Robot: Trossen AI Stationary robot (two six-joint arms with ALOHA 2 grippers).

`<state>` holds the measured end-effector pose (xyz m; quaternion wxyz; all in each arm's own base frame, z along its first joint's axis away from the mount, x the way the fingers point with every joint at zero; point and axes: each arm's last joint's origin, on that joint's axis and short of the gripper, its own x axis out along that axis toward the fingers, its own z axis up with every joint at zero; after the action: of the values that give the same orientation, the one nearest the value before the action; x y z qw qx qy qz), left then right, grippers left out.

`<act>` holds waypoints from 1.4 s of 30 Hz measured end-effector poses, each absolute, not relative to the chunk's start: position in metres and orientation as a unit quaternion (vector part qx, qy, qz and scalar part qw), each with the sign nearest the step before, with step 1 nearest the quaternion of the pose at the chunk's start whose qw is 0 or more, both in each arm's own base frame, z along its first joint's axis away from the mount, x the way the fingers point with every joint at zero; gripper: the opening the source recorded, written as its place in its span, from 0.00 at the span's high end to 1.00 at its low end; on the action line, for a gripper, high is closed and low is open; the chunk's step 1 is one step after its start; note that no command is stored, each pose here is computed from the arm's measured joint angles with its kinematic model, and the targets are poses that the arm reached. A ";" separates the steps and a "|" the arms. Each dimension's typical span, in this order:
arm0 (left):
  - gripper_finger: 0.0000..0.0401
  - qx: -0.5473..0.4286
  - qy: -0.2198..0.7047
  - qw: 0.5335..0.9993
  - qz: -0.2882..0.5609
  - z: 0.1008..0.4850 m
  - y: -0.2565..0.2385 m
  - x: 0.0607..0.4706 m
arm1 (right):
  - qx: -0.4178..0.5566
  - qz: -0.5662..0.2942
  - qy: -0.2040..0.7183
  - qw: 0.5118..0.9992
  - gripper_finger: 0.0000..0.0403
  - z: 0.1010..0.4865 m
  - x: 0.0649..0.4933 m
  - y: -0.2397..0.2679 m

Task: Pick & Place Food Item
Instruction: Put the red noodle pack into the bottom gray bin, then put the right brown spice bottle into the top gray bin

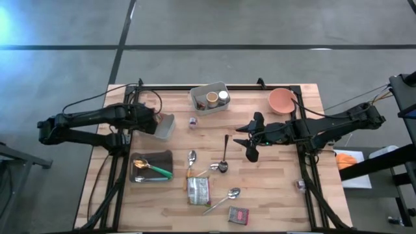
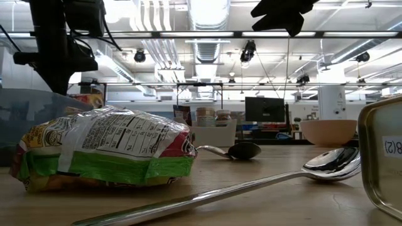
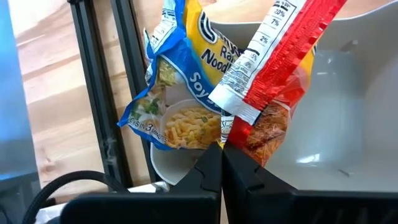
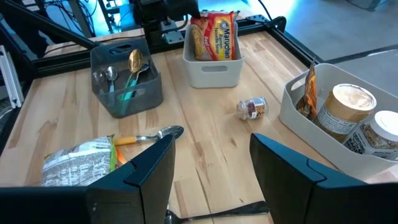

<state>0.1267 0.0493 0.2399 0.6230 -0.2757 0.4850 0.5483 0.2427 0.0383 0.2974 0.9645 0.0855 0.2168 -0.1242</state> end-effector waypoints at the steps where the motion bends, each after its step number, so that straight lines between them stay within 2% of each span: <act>1: 0.99 -0.275 0.485 0.623 0.548 0.240 0.049 0.127 | 0.085 -0.124 0.217 0.964 0.48 0.297 0.243 0.038; 11: 0.79 -0.274 0.485 0.623 0.549 0.240 0.049 0.126 | 0.085 -0.124 0.217 0.964 0.48 0.297 0.243 0.038; 15: 0.74 -0.264 0.485 0.622 0.556 0.241 0.050 0.125 | 0.085 -0.124 0.217 0.965 0.48 0.297 0.243 0.038; 37: 0.73 -0.182 0.466 0.619 0.606 0.244 0.053 0.120 | 0.082 -0.123 0.217 0.965 0.48 0.297 0.243 0.038; 42: 0.73 -0.185 0.448 0.640 0.596 0.257 0.054 0.126 | 0.055 -0.118 0.224 0.966 0.48 0.297 0.242 0.038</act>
<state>0.1260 0.0540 0.2572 0.6404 -0.1846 0.4475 0.5962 0.2423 0.0383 0.2968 0.9658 0.0552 0.2242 -0.1177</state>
